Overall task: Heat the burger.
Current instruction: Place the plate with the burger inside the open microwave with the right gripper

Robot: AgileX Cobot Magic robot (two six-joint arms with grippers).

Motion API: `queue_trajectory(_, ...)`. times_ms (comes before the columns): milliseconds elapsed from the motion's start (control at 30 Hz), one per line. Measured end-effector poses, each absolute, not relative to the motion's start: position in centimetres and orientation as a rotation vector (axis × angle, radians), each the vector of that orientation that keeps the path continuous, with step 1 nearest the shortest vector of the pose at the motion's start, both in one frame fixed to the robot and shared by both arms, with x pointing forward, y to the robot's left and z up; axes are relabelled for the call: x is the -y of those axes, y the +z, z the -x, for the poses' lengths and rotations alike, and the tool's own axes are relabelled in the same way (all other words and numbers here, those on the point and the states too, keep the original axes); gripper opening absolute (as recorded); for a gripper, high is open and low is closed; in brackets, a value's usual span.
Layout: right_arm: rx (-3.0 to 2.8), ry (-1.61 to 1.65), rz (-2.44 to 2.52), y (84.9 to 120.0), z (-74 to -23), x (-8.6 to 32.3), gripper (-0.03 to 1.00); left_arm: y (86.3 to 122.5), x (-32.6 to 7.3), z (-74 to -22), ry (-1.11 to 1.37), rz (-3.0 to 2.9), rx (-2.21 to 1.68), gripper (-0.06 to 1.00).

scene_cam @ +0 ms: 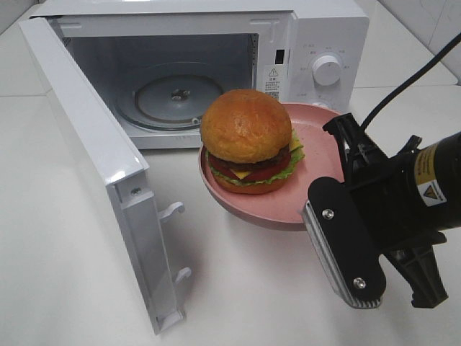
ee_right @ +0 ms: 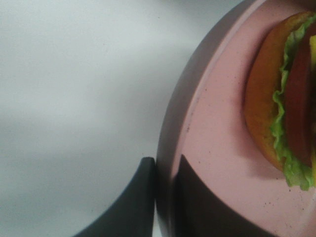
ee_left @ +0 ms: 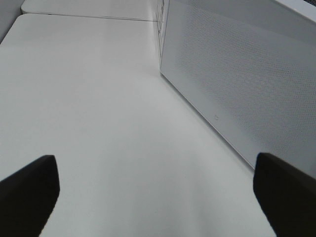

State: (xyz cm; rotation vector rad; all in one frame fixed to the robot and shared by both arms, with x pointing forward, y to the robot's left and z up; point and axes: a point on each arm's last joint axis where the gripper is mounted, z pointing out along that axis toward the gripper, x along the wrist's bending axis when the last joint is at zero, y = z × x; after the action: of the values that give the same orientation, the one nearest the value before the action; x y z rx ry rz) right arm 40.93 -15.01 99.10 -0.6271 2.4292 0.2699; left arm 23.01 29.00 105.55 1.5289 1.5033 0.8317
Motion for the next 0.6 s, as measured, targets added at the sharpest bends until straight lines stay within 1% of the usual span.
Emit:
queue_trajectory(233,-2.419,0.267,0.647,99.14,-41.72,15.82,0.07,105.55,-29.00,-23.01,0.832,-1.529,-1.503,0.99)
queue_trajectory(600,-2.396,0.281,0.696,99.19,-42.02,16.00,0.07,105.55,-29.00,-23.01,0.832,-1.529,-1.503,0.99)
